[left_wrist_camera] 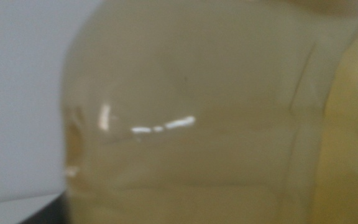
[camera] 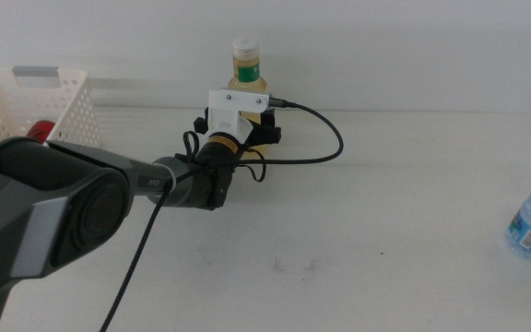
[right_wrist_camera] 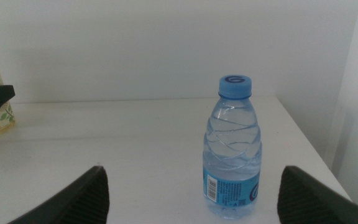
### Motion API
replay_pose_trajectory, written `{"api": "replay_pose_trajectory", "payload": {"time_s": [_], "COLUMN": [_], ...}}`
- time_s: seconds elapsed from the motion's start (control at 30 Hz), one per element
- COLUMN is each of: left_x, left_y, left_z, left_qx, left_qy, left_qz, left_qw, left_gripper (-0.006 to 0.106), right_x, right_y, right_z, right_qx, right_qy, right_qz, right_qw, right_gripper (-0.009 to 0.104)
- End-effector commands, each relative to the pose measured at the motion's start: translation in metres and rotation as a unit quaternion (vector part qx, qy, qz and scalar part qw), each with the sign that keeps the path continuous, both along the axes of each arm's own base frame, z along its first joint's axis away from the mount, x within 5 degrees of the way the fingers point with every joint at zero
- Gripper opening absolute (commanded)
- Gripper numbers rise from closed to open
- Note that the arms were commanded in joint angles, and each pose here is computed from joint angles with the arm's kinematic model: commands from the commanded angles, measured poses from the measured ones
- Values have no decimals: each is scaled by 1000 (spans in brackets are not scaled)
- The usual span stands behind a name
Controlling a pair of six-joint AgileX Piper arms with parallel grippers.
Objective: Use arms to grab the bottles and put them into the dustbin to the left of the table.
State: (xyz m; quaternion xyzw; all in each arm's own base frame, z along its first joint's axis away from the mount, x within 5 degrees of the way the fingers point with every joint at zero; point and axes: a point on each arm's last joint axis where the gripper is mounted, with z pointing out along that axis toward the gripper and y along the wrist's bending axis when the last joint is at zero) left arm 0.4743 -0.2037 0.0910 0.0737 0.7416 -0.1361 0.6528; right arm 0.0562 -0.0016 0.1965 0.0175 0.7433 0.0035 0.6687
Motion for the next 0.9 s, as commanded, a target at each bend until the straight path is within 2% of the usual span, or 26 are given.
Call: {"api": "replay_pose_trajectory", "payload": {"time_s": [0.0,0.1,0.23,0.33,0.43,0.5,0.57,0.67,0.77,0.87], "left_x": [1,-11,-47,-82,-117,-139,-157,-164,-161,-152], "left_y": [3,8,25,41,58,72,89,117,155,196], "left_z": [8,32,70,97,132,161,188,223,256,284], "left_qx": [-8,-5,36,47,61,88,100,125,178,210], "left_qy": [1,14,95,190,260,293,300,289,339,390], "left_qz": [3,1,2,-5,-43,-72,-75,-35,20,60], "left_qw": [1000,1000,995,981,963,949,946,949,924,894], "left_gripper": [75,43,-1,-2,-2,-2,-2,-2,-2,-2], "right_x": [0,0,0,0,0,0,0,0,0,0], "right_y": [-1,-1,-1,-1,-1,-1,-1,-1,-1,-1], "right_z": [0,0,0,0,0,0,0,0,0,0], "right_qx": [-7,-7,-7,-7,-7,-7,-7,-7,-7,-7], "right_qy": [-4,-4,-4,-4,-4,-4,-4,-4,-4,-4], "right_qz": [-4,-4,-4,-4,-4,-4,-4,-4,-4,-4], "right_qw": [1000,1000,1000,1000,1000,1000,1000,1000,1000,1000], "right_gripper": [74,74,74,74,74,74,74,74,74,74]}}
